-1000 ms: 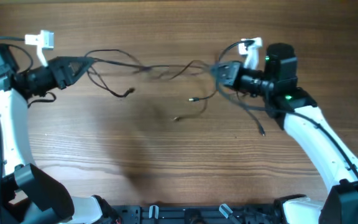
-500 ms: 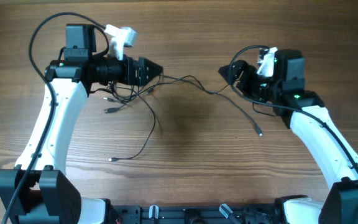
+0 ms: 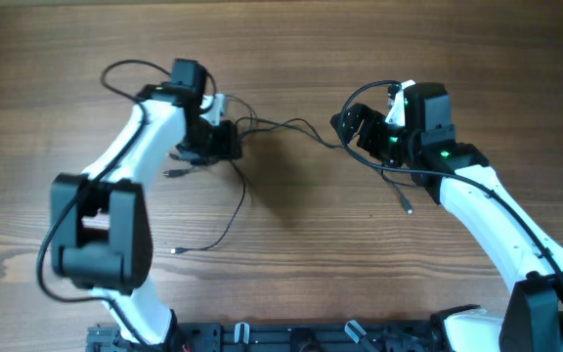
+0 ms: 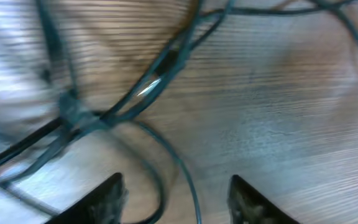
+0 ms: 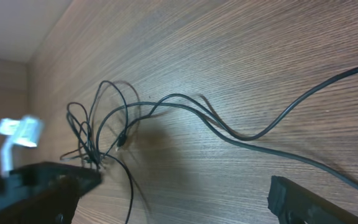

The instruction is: Untangle cables

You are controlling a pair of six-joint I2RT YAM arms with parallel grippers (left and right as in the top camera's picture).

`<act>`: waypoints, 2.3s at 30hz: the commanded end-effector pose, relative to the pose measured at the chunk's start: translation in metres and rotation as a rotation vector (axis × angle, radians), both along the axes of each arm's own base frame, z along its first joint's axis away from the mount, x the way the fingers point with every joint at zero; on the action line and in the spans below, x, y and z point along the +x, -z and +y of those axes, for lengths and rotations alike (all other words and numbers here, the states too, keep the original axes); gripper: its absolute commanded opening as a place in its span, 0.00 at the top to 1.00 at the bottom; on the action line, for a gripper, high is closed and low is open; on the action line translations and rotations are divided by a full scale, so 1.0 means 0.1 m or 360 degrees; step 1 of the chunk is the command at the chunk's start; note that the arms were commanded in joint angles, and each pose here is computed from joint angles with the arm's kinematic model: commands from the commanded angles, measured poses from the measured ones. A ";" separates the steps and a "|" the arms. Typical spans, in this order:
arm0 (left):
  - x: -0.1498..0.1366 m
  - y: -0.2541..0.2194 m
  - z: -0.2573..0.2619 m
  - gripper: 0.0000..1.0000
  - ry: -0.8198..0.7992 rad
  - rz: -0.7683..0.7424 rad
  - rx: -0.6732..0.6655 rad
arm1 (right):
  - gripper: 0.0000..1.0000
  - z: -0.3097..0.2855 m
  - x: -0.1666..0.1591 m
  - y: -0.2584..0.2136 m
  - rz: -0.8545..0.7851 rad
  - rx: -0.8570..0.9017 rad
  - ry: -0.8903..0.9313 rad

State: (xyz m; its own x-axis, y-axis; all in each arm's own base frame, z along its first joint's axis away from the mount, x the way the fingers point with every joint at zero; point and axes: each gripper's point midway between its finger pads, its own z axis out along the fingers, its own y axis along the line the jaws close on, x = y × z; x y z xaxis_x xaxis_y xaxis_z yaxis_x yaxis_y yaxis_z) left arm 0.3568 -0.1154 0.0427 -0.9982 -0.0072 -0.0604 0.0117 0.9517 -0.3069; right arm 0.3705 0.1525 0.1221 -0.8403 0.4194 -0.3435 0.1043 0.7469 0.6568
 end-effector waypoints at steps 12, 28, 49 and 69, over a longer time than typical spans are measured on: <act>0.19 -2.79 -1.22 0.96 0.0533 -0.0969 -0.0850 | 0.00 0.04 -0.25 0.22 0.0162 -0.0027 -0.0123; 0.06 -3.16 -1.03 0.96 0.0583 -0.1160 -0.0858 | 0.01 0.74 -0.17 -0.64 -0.0405 0.0395 -0.0613; -0.42 -4.31 0.04 0.96 0.0443 -0.1719 -0.0961 | 0.00 -0.59 0.13 0.67 0.0262 -0.0300 0.0855; -0.09 -3.09 -0.61 0.18 0.0333 -0.0836 -0.1043 | 0.00 -1.02 -0.80 0.37 0.0560 -0.0642 0.0241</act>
